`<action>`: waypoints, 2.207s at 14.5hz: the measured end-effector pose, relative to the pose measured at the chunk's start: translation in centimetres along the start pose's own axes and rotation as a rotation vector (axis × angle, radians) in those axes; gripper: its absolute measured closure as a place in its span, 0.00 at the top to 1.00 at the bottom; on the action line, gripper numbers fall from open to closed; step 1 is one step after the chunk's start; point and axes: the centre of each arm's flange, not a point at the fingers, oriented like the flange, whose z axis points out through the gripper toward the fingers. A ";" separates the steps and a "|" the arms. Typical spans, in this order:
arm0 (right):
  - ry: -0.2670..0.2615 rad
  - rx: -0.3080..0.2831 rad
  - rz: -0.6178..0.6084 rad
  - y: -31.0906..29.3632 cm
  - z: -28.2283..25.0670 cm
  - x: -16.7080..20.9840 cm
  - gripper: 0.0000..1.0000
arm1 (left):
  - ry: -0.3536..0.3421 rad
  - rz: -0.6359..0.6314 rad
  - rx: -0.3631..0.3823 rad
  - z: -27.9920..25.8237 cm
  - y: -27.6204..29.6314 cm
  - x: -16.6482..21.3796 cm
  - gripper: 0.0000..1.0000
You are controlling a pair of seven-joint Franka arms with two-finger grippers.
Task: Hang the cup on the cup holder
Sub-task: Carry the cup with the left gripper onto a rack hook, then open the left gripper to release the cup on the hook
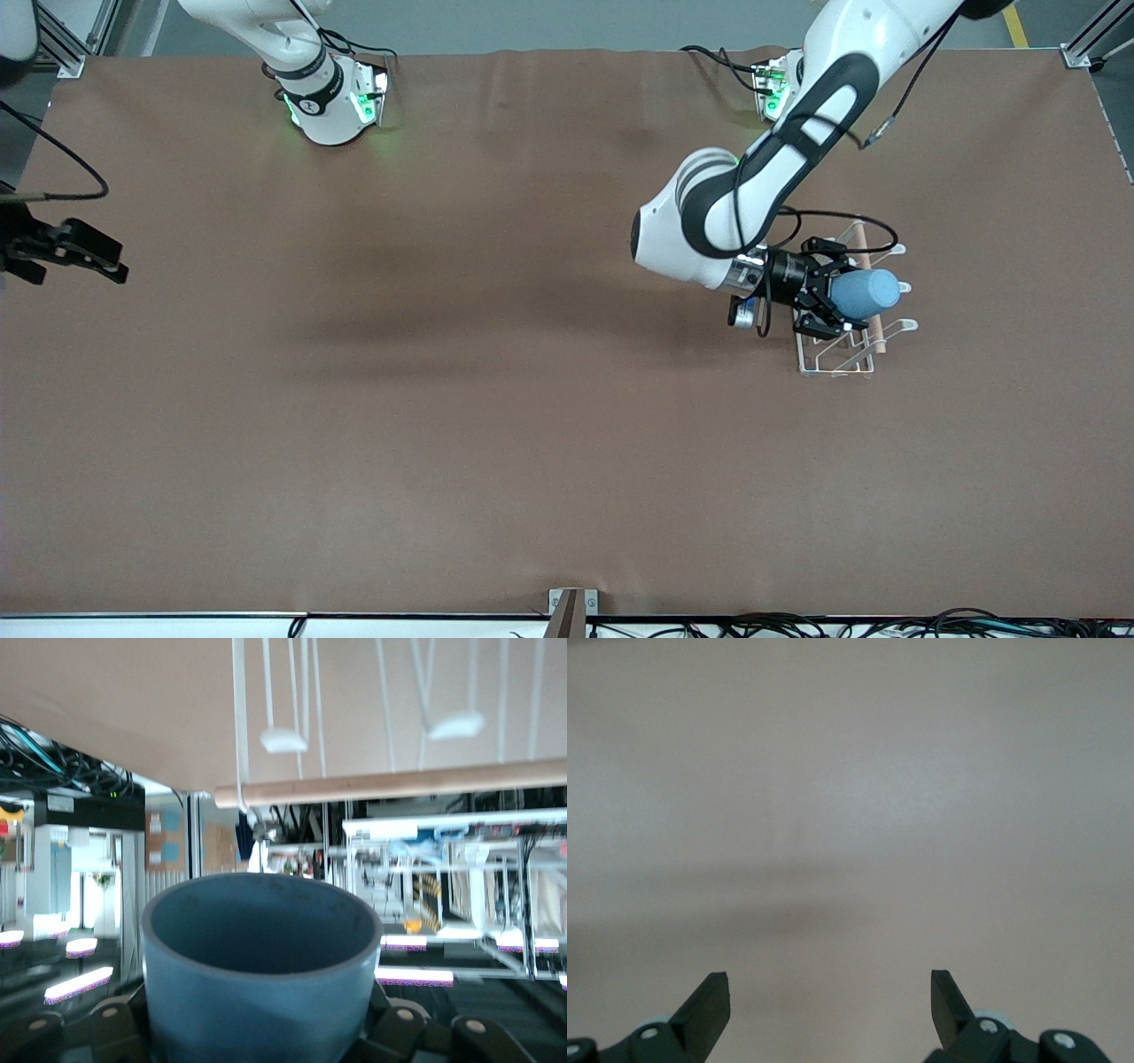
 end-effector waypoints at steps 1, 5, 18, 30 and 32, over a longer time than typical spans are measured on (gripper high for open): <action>-0.015 0.007 0.042 0.0 -0.4 -0.6 1.00 | -0.029 0.004 -0.002 0.8 -0.1 1.5 0.81; -0.026 0.034 0.091 0.3 -0.8 -1.0 1.00 | -0.079 0.047 -0.014 3.5 -0.2 5.2 0.81; -0.019 0.034 0.024 2.3 -0.9 -1.0 1.00 | -0.077 -0.099 -0.134 4.6 0.6 6.0 1.00; -0.018 0.034 0.023 2.3 -0.9 -1.0 1.00 | 0.177 -0.516 -0.179 1.5 -3.5 -6.6 1.00; -0.020 0.034 0.023 2.3 -0.9 -1.0 1.00 | 0.246 -0.556 -0.195 2.0 -3.8 -8.4 1.00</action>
